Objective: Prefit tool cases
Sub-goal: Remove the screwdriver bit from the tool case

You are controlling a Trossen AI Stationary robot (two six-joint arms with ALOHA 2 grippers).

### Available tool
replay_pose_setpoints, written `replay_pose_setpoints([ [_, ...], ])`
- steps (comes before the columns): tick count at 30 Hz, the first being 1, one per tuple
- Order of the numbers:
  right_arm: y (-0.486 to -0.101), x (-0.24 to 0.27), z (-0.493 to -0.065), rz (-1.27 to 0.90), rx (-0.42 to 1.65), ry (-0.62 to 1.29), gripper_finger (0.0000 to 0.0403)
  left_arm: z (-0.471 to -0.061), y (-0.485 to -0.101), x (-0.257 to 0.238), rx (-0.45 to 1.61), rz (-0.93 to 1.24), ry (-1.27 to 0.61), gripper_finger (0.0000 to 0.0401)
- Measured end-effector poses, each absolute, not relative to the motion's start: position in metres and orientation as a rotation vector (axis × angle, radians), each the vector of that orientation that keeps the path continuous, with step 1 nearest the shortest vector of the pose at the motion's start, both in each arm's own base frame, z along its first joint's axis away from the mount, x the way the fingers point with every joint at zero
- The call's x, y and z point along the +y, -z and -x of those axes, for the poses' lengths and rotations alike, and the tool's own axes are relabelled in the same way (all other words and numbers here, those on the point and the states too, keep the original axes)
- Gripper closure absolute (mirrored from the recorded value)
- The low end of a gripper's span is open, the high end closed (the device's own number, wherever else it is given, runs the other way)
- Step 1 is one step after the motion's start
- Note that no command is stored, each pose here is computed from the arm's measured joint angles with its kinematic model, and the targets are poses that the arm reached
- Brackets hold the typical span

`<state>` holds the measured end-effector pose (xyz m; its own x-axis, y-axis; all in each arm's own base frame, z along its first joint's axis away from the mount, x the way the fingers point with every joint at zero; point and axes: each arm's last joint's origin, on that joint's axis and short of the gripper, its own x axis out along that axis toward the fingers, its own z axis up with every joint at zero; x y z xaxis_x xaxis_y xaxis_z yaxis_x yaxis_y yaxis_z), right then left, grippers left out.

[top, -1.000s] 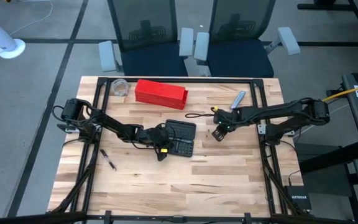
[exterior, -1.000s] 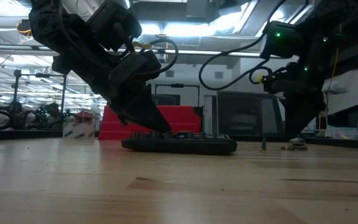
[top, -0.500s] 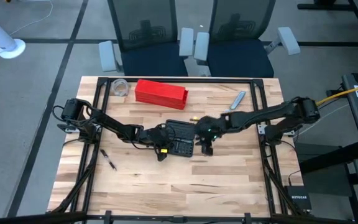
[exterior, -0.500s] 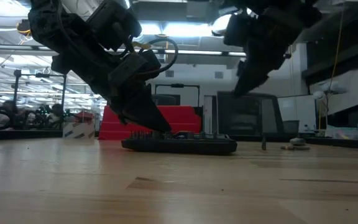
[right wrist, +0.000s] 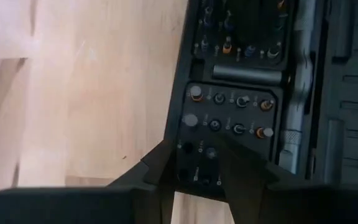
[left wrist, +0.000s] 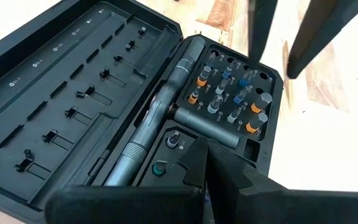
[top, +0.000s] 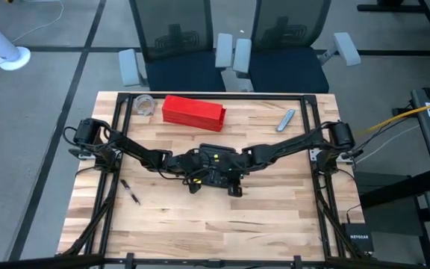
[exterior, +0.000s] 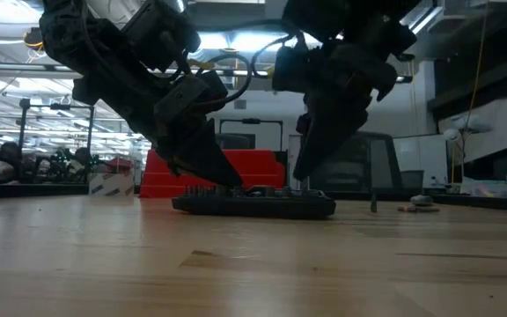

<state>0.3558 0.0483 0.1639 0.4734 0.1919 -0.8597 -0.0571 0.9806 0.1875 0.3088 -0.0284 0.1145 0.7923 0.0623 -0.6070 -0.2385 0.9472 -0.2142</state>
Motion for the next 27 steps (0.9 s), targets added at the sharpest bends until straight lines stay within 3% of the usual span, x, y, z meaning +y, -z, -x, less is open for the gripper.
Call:
replay_pose_setpoints([
  [27,-0.144,0.048,-0.359,-0.131,1.117,-0.135,0.0295,-0.309,-0.114,-0.028,0.638,0.289,-0.164,0.0401],
])
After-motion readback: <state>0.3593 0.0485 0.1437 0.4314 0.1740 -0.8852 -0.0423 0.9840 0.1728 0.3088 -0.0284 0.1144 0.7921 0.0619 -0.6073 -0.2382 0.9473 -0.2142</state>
